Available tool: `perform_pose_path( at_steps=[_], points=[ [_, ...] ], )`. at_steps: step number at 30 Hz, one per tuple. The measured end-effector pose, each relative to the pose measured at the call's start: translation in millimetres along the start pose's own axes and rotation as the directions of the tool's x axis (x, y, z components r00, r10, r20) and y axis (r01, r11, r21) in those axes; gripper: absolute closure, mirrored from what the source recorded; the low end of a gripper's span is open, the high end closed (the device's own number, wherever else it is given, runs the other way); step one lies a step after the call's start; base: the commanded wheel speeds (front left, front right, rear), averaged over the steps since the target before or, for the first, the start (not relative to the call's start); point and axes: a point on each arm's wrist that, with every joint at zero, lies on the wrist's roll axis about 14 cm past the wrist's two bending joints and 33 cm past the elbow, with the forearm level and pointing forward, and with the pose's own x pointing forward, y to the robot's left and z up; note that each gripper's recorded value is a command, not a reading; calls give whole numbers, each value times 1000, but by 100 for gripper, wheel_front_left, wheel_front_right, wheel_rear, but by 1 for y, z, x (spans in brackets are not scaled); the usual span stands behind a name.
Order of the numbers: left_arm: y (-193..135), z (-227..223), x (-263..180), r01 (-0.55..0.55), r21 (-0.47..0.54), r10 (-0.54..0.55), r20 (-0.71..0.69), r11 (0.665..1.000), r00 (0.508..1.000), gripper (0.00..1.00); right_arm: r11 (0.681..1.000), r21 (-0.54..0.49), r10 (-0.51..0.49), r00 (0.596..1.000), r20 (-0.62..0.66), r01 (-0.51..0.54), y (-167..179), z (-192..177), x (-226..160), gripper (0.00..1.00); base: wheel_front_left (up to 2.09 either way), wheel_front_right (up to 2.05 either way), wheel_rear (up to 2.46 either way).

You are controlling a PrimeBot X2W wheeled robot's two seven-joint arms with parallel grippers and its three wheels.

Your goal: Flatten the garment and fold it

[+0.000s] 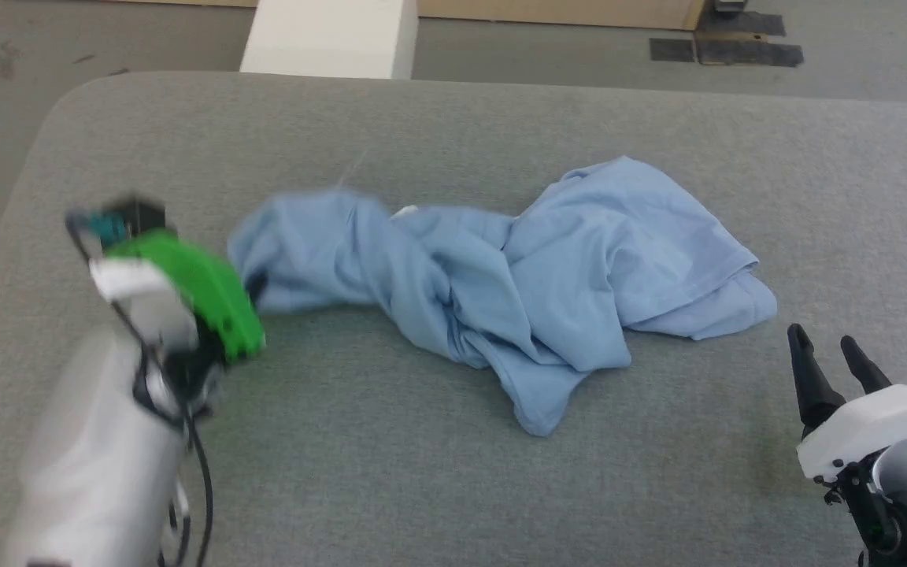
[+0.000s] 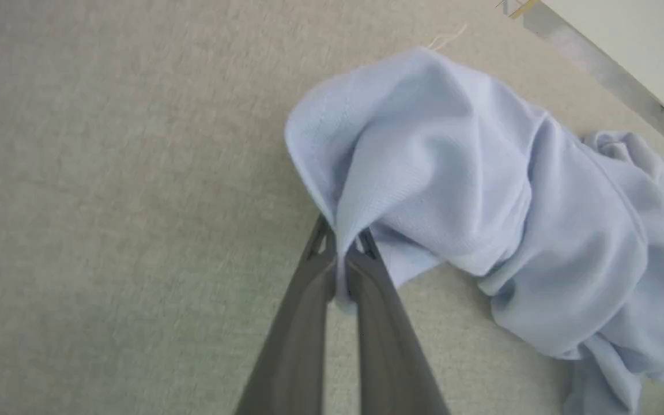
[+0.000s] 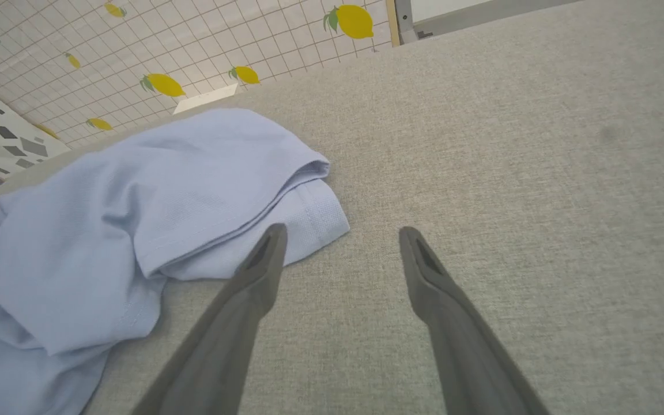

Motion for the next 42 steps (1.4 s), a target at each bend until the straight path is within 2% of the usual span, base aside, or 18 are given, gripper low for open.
perform_pose_path(
  at_steps=[5, 9, 10, 11, 14, 17, 21, 25, 28, 33, 38, 42],
  points=[
    [32, -83, -19, -77, -137, 56, -151, 988, 987, 100, 999, -14, 40, 999, 1, -40, 15, 3, 4, 0, 0, 0, 0],
    [32, -96, -21, -73, -186, 42, -167, 980, 985, 100, 999, -17, 47, 999, -4, -47, 17, 1, 4, 0, 0, 0, 0],
    [33, -96, -21, -72, -193, 41, -160, 978, 986, 64, 999, -17, 47, 999, -6, -47, 17, 1, 4, 0, 0, 0, 0],
    [33, -95, -21, -71, -197, 43, -144, 978, 989, 0, 999, -17, 46, 999, -8, -46, 17, 0, 4, 0, 0, 0, 0],
    [31, -82, -24, -44, -225, 32, -56, 973, 998, 0, 999, -17, 43, 999, -6, -44, 16, 1, 2, 0, 0, 0, 0],
    [24, -40, -34, 44, -216, -6, 171, 976, 985, 0, 999, -16, 42, 999, 0, -42, 15, 3, 1, 0, 0, 0, 0],
    [23, 8, -60, 80, -119, -21, 430, 990, 903, 0, 999, -15, 38, 999, 5, -38, 14, 4, -3, 0, 0, 0, 0],
    [28, 23, -84, 31, -34, -4, 592, 999, 806, 0, 999, -10, 33, 999, 7, -33, 11, 3, -7, 0, 0, 0, 0],
    [31, 17, -93, -14, 5, 7, 641, 1000, 767, 0, 999, -9, 33, 999, 8, -32, 11, 4, -8, 0, 0, 0, 0],
    [29, 2, -93, -65, 52, 16, 646, 997, 763, 0, 999, -20, 34, 999, -14, -34, 12, 1, -7, 0, 0, 0, 0],
    [28, -3, -90, -85, 61, 26, 646, 994, 763, 0, 994, -94, 46, 995, -88, -55, 21, 2, 3, 0, 0, 0, 0],
    [26, -4, -85, -84, 67, 21, 646, 994, 763, 0, 975, -202, 69, 988, -141, -97, 33, 25, 25, 0, 0, 0, 0]
  ],
)
